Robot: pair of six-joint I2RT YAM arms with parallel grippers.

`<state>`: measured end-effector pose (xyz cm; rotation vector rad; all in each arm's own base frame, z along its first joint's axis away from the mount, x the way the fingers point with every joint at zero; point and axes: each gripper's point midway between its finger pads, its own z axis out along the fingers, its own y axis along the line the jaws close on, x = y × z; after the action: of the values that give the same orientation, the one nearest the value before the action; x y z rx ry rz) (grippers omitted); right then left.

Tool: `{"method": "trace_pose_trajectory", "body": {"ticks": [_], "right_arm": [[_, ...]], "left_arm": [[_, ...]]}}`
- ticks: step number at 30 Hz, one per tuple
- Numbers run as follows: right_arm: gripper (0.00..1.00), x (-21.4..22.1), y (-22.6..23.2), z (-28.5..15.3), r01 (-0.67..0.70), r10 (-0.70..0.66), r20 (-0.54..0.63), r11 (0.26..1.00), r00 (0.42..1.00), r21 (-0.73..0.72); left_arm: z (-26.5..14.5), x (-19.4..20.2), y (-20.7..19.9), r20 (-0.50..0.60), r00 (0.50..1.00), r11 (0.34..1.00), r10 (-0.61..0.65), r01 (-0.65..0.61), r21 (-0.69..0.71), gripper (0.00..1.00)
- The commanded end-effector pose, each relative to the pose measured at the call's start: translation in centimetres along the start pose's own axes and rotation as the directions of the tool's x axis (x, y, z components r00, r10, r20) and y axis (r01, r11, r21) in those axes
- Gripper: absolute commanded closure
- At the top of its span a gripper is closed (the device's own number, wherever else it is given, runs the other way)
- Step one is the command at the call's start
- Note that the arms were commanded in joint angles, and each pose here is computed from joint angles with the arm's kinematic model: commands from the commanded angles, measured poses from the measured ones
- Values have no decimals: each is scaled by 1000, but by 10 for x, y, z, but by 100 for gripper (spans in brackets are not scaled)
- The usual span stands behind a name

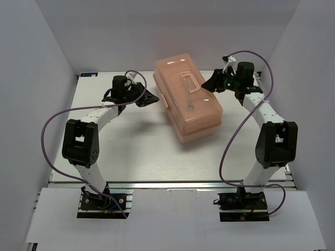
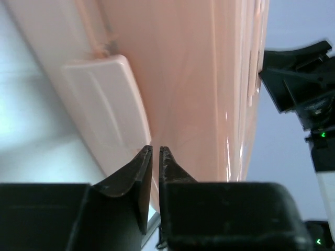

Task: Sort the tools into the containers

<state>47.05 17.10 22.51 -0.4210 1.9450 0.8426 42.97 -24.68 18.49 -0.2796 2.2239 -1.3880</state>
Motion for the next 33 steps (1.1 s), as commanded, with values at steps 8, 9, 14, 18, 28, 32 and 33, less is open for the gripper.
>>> {"method": "trace_pose_trajectory", "body": {"ticks": [8,9,14,18,28,32,33], "right_arm": [[62,60,8,7,-77,72,-190,997,979,-20],[62,60,8,7,-77,72,-190,997,979,-18],[62,60,9,9,-67,63,-192,998,979,-16],[62,62,10,10,-66,61,-198,998,978,-17],[63,67,13,12,-54,48,-220,998,974,-22],[64,71,17,13,-56,48,-232,998,971,-28],[65,73,19,13,-54,45,-235,998,971,-32]], "left_arm": [[-8,-3,32,19,999,986,-29,31,-161,76],[-6,-3,36,10,1000,985,-27,29,-171,76],[19,6,42,-60,998,982,-34,22,-188,80],[40,8,32,-85,996,987,-19,5,-160,80],[70,8,27,-110,994,989,-14,-2,-150,84],[76,6,21,-108,994,992,-15,1,-129,84],[77,4,18,-105,994,993,-16,3,-121,84]]}}
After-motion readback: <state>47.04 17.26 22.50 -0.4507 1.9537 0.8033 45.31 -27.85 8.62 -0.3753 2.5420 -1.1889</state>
